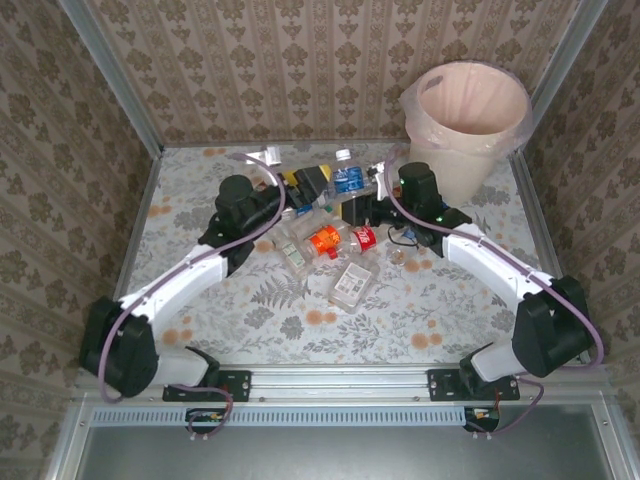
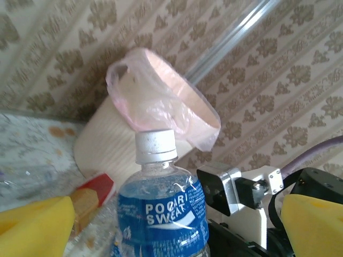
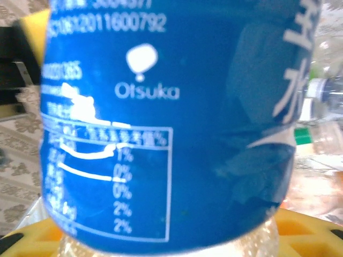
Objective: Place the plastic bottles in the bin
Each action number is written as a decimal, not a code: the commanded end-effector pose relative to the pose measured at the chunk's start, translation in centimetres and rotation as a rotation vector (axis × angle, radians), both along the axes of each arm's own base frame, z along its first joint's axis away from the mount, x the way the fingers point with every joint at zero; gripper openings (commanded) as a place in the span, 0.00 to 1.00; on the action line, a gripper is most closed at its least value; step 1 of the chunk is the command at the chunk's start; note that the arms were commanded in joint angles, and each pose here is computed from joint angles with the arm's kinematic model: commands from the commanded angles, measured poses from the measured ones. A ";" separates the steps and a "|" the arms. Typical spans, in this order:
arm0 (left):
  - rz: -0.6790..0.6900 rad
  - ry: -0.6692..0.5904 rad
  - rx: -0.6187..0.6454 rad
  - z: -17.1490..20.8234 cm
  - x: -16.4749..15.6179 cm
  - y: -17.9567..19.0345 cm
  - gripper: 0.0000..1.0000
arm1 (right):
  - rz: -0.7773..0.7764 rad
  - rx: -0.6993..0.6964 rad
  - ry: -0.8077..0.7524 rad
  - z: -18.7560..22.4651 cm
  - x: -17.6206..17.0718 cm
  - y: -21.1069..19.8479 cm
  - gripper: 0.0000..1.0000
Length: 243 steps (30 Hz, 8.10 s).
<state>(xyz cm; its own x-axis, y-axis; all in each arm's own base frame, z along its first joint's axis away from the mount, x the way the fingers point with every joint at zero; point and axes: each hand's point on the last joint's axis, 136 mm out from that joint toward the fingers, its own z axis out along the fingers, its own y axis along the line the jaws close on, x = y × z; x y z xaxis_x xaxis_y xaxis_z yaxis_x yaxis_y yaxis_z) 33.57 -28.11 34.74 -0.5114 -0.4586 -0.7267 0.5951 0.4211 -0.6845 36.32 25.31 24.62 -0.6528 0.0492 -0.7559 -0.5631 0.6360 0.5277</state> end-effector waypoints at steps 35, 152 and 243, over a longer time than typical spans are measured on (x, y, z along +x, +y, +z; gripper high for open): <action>0.815 0.548 0.285 -14.5 -2.2 19.8 1.00 | -0.794 -0.471 -0.158 12.9 18.7 -26.1 0.46; -0.723 0.350 0.533 -19.4 -14.2 -8.0 1.00 | -0.407 -0.252 0.529 -16.8 -10.5 -9.6 1.00; 0.383 0.513 0.624 -19.9 -4.4 6.4 1.00 | -0.586 -0.264 -0.300 11.0 5.8 -11.4 0.75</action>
